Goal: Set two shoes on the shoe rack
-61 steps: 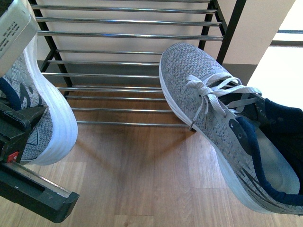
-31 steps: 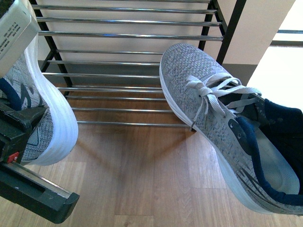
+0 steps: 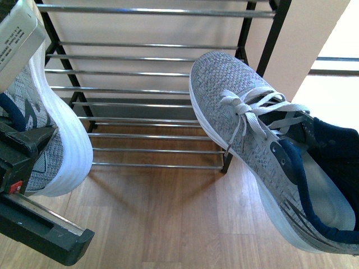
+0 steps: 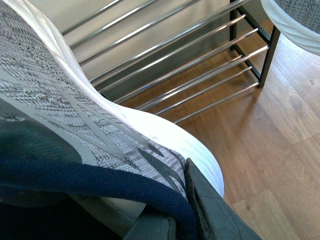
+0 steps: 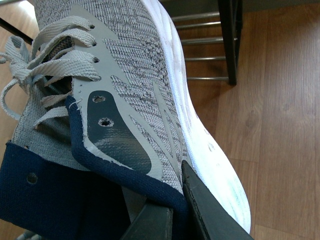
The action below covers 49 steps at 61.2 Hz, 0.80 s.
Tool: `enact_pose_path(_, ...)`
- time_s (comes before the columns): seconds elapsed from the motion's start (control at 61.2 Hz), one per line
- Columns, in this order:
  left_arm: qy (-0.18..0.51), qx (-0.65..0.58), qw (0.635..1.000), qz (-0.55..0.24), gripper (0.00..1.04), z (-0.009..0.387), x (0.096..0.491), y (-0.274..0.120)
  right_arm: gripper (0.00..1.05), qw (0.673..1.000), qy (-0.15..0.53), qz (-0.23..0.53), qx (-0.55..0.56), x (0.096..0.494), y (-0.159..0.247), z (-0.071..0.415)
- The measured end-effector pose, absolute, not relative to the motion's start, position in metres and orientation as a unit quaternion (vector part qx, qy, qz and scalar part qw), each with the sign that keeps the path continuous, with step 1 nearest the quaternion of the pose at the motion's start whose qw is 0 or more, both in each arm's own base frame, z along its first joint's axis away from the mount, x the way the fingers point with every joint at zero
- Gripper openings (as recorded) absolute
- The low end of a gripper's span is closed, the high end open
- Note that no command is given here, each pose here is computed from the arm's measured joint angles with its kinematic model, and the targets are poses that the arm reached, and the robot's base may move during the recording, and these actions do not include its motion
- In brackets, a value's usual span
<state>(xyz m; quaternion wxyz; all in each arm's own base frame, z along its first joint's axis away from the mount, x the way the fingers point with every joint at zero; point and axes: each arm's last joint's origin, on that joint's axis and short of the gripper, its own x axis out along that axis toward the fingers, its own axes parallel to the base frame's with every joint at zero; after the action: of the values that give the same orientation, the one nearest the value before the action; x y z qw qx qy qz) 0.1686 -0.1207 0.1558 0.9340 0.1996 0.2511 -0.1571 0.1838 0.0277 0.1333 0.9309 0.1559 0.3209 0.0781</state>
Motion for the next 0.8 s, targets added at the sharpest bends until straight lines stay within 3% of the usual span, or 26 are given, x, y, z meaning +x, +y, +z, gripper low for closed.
enact_pose_path(0.278,0.251,0.200,0.934,-0.156,0.02,0.156,0.169,-0.121,0.01,0.932,0.318,0.075,0.154,0.184,0.028,0.133)
enact_pose_path(0.376,0.251,0.200,0.934,-0.156,0.02,0.156,0.169,-0.121,0.01,0.974,0.201,0.028,0.097,0.183,0.031,0.123)
enact_pose_path(0.523,0.251,0.200,0.934,-0.157,0.02,0.156,0.169,-0.121,0.01,0.993,0.073,0.000,0.096,0.191,0.034,0.153)
enact_pose_path(0.801,0.251,0.200,0.934,-0.157,0.02,0.156,0.169,-0.121,0.01,0.988,0.061,0.025,0.139,0.231,0.063,0.204)
